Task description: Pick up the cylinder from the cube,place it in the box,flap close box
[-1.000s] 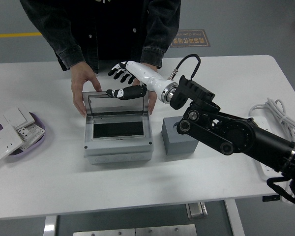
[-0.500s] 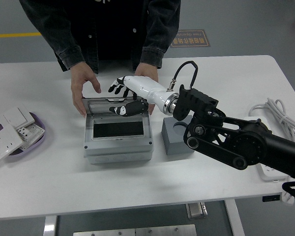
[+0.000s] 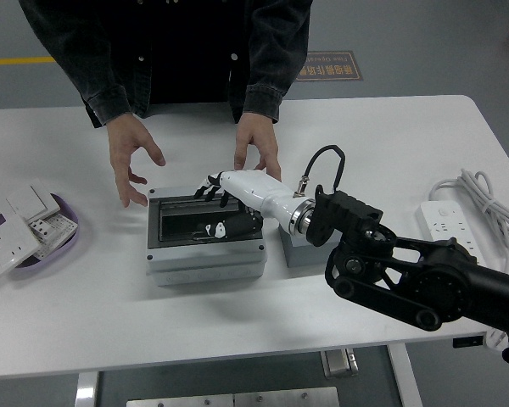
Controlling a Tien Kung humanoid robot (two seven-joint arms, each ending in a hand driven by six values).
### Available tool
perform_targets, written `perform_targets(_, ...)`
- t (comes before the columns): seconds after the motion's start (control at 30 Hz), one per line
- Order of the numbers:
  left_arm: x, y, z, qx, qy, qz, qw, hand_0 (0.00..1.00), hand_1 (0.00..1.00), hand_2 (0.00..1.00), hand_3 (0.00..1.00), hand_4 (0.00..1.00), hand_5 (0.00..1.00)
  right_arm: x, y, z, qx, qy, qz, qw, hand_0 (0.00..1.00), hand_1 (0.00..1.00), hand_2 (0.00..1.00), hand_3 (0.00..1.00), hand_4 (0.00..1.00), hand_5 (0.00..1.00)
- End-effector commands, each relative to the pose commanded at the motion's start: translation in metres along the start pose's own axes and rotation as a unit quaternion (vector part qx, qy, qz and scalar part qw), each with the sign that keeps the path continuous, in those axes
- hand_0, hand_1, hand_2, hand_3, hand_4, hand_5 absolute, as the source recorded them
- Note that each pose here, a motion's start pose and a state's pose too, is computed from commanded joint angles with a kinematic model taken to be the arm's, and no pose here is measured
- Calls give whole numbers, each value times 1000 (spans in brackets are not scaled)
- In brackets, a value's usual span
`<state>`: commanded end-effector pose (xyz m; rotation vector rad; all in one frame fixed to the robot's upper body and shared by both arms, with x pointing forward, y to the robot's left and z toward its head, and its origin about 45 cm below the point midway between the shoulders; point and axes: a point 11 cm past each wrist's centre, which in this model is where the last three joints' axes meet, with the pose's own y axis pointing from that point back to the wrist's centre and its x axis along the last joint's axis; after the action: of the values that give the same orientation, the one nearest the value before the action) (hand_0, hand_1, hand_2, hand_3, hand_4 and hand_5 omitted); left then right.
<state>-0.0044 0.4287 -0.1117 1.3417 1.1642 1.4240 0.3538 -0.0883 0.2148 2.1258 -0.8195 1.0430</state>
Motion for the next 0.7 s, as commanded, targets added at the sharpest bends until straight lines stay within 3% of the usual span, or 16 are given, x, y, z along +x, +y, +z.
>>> perform_targets(0.1,0,0,0,-1,0,0,1000,634,661,577,633,717,287,5,2,5,-6,-2,7,1000,354,538,658,712,719,393)
perform_targets(0.2,0,0,0,-1,1,0,1000,634,661,577,633,717,287,22,9,13,-13,-6,30,999,354,538,658,712,719,393)
perform_targets(0.23,0,0,0,-1,2,-1,1000,634,662,578,633,717,286,28,12,15,-15,-8,39,999,423,538,657,712,716,393)
perform_targets(0.43,0,0,-1,0,3,0,1000,634,662,577,633,717,286,62,39,31,-19,-36,99,994,431,532,657,712,711,396)
perform_targets(0.7,-2,0,-5,5,6,-1,1000,635,662,577,633,716,286,87,69,50,6,-151,198,968,432,530,649,701,711,397)
